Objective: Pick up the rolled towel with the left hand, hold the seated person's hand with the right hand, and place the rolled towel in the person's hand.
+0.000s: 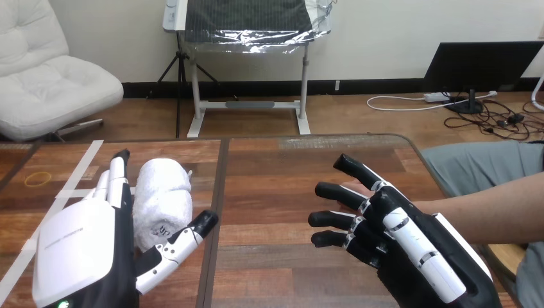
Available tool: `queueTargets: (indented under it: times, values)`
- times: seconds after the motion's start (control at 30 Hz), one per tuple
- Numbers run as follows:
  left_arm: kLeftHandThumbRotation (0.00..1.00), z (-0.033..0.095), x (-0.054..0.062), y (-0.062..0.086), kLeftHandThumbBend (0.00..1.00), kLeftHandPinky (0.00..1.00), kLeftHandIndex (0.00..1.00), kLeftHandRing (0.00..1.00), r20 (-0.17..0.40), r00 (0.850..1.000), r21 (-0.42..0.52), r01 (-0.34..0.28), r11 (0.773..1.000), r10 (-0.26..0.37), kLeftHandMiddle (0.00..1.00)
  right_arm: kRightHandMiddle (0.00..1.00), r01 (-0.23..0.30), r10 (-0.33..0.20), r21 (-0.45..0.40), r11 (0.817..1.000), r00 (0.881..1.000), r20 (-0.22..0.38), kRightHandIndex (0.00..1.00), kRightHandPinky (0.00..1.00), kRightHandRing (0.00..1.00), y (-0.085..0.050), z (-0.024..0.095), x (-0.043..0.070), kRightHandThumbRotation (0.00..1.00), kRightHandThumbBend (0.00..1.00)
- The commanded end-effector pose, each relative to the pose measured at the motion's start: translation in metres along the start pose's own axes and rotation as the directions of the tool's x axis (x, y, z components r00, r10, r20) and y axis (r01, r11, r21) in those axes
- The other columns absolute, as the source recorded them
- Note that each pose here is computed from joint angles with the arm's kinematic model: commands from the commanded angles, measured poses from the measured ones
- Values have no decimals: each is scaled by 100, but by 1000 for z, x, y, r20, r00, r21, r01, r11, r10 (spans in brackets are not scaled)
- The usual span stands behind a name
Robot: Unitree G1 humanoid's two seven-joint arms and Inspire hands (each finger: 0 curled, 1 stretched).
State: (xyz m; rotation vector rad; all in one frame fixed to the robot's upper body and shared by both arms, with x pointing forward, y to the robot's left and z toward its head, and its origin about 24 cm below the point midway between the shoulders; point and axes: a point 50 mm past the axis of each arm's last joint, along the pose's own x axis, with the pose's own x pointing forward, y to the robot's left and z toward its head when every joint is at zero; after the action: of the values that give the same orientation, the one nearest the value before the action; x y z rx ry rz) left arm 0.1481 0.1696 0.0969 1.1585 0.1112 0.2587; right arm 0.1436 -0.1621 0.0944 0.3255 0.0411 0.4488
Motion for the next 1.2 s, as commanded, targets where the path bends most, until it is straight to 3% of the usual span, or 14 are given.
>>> queueTargets:
  times: [0.0,0.77,1.17]
  values:
    - [100,7,16,-2,81,85,100,90,-31,997,-57,-67,996,65,94,82,-47,53,-66,997,995,83,92,66,73,3,16,10,56,30]
    - [100,11,53,-6,80,88,99,91,-76,992,10,-100,995,101,94,81,-55,61,-75,996,994,92,93,63,71,4,14,11,57,29]
    - [100,13,73,-10,78,83,97,86,-102,993,12,-65,998,66,90,81,-81,87,-78,994,993,83,93,64,71,5,16,11,54,27]
